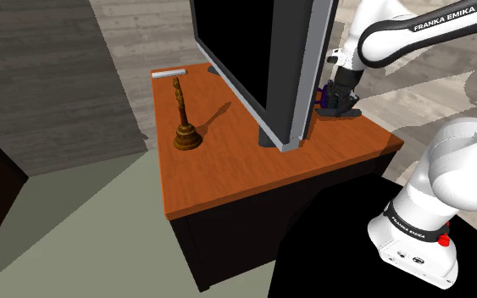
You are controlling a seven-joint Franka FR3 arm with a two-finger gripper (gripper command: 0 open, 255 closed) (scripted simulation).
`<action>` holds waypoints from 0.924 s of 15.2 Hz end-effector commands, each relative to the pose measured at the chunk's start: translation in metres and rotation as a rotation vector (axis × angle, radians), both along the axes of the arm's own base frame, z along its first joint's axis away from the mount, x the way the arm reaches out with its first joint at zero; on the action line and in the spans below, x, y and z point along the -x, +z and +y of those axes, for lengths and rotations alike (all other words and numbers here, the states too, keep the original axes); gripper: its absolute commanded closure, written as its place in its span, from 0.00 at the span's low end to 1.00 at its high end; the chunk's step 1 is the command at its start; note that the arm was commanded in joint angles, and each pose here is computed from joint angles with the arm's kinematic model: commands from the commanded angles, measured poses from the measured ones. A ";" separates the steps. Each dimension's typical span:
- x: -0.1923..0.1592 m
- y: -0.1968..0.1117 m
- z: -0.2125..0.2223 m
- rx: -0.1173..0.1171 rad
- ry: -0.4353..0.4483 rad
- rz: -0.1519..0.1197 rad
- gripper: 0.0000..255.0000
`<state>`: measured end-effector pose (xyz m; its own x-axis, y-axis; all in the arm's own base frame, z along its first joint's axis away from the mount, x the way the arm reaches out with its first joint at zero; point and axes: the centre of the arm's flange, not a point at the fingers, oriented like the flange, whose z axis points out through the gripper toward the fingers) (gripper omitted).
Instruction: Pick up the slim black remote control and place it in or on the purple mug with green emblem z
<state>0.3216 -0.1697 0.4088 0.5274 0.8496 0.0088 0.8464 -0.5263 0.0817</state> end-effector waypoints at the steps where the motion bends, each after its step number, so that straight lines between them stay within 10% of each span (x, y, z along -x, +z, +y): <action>1: -0.001 0.011 0.000 0.000 0.000 0.000 1.00; 14: -0.001 0.079 0.000 0.000 0.000 0.000 1.00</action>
